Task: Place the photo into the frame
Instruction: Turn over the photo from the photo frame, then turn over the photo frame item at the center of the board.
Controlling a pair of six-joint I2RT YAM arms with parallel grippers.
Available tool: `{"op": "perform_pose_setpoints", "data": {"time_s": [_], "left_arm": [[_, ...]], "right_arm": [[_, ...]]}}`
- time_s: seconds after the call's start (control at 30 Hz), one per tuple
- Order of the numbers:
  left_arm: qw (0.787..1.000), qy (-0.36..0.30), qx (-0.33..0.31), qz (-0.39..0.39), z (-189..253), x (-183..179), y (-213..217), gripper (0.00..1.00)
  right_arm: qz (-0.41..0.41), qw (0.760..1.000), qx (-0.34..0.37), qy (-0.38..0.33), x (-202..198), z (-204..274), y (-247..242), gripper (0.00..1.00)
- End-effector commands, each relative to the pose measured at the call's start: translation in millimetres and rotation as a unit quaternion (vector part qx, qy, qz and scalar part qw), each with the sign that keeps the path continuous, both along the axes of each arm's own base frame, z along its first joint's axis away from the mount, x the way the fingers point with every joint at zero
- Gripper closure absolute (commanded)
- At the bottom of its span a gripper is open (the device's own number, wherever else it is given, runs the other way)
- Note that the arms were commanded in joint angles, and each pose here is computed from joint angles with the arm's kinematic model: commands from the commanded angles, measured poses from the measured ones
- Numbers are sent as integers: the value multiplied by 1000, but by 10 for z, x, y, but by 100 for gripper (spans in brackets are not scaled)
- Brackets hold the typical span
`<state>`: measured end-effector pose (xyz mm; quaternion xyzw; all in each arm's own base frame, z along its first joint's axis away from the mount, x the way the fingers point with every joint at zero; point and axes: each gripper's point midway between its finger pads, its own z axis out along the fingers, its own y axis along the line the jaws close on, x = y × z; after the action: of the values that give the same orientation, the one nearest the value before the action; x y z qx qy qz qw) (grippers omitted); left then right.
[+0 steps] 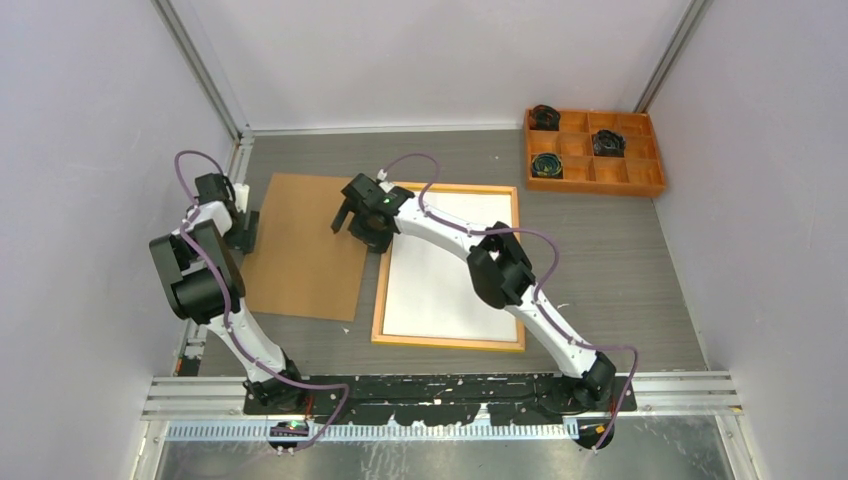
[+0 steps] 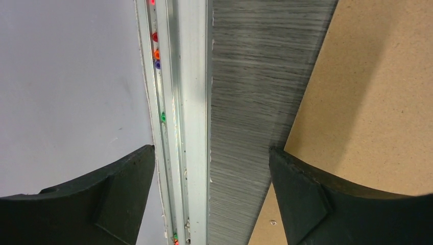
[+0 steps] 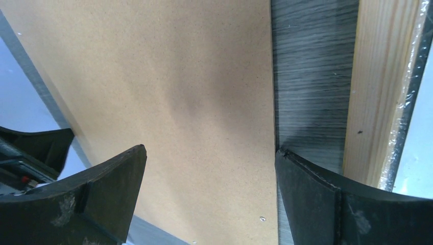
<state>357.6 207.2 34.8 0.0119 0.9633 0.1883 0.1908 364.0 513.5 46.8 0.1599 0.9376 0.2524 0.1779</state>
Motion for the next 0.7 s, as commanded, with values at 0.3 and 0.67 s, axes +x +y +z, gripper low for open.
{"op": "perform_pose_setpoints", "data": {"time_s": [0.3, 0.67], "left_arm": [[985, 124, -85, -86, -469, -479, -573, 18], [981, 132, -69, -123, -397, -438, -666, 19]], "right_arm": [[46, 956, 288, -37, -46, 1409, 651, 0], [54, 914, 398, -55, -243, 2189, 571, 0]]}}
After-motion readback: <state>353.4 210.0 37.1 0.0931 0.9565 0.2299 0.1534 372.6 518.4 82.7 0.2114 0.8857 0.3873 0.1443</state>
